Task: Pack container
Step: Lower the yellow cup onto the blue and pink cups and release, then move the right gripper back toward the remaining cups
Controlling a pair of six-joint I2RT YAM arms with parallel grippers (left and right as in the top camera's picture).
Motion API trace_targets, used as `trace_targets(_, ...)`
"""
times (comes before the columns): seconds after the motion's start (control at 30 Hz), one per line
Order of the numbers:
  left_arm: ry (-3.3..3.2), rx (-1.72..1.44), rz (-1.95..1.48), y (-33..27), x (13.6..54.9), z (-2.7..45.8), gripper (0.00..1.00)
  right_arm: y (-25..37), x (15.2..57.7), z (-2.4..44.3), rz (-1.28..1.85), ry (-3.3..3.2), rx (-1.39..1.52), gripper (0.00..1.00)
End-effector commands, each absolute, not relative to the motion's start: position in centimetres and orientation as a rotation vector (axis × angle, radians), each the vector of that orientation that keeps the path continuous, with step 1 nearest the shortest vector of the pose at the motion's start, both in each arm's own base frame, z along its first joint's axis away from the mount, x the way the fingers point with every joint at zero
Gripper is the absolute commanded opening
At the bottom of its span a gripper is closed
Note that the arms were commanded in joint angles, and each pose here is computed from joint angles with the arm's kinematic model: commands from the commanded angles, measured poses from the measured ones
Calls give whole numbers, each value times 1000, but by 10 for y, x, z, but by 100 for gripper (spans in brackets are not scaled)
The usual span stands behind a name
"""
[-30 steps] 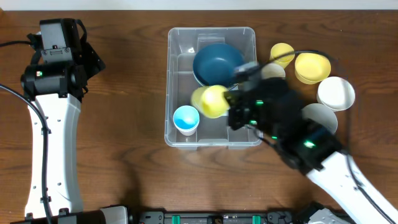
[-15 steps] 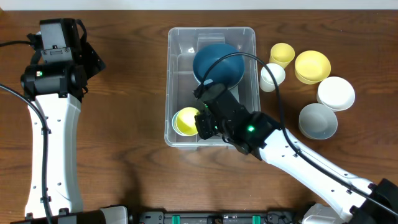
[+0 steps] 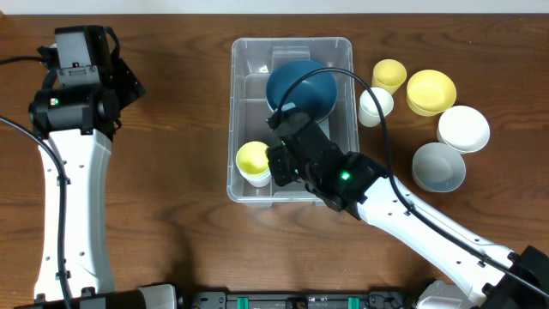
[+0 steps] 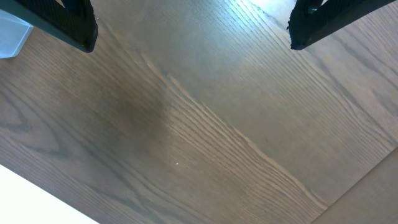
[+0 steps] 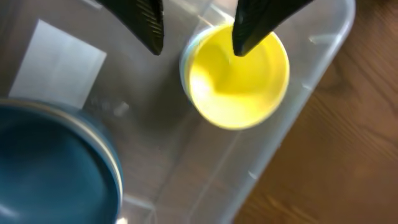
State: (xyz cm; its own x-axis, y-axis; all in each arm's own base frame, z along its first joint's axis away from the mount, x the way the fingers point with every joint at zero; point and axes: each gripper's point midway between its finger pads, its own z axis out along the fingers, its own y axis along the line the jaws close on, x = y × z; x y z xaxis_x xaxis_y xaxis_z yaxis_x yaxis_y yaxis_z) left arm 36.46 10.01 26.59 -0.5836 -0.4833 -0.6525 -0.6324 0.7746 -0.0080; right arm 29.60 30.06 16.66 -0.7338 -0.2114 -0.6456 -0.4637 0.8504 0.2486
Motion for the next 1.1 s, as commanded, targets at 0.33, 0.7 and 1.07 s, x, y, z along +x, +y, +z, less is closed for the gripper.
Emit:
trace_targets(0.33,2282,-843,315,105,364,273,98,273,336,212,499,2321,-377,40)
trace_targets(0.7,2282,-843,315,105,364,273,99,108,378,212,234,2521,107,42)
trace_targets(1.07,2282,-843,315,105,364,273,98,38,401,179,154,2568,368,43)
